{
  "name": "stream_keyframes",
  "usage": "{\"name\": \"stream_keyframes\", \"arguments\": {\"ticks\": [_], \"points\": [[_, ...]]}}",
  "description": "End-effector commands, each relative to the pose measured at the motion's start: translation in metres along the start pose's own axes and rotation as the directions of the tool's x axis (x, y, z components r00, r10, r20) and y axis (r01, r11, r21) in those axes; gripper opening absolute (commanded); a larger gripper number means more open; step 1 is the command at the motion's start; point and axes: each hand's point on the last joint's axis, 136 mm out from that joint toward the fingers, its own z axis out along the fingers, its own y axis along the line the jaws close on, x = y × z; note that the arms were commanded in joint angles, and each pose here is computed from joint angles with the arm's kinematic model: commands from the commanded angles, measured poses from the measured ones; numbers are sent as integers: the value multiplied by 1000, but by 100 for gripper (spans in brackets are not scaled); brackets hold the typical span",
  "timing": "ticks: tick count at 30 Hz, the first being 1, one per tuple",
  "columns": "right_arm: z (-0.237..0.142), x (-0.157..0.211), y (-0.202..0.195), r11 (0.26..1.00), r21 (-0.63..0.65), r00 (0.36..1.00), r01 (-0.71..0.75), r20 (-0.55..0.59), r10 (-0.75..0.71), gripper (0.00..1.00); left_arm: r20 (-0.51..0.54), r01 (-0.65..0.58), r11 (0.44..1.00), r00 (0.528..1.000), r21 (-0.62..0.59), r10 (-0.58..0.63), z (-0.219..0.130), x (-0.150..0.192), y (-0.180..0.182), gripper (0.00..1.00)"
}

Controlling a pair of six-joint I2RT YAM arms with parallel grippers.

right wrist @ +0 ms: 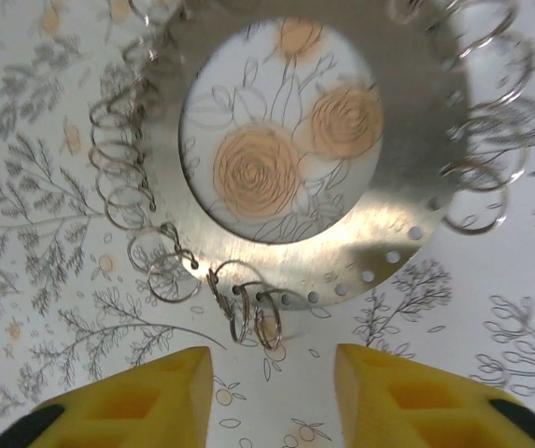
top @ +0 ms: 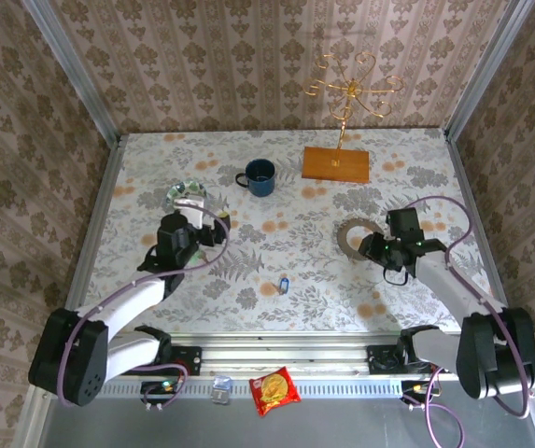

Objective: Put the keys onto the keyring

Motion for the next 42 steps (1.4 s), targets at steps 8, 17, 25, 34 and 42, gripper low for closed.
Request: {"name": "stream_keyframes", "arguments": {"ticks": [8, 17, 25, 34, 42], "points": [[33, 22, 4, 998, -56, 991, -16, -136, 8, 25, -34, 47, 996, 998, 69, -45, 13, 18, -55, 88], [38, 26, -4, 1000, -23, 989, -10, -149, 6, 17, -33, 35, 997, 999, 68, -33, 16, 18, -60, 88], [41, 27, -5, 1000, -20, 988, -12, -155, 9, 13, -35, 34, 997, 999, 65, -32, 15, 19, -61, 88], [45, 28, -6, 1000, -11, 984, -10, -177, 8, 14, -32, 32, 997, 999, 65, -30, 15, 17, -62, 88], [47, 28, -4, 1000, -2, 978, -1, -208, 1, 11, -20, 33, 998, 999, 58, -32, 13, 14, -61, 88]]}}
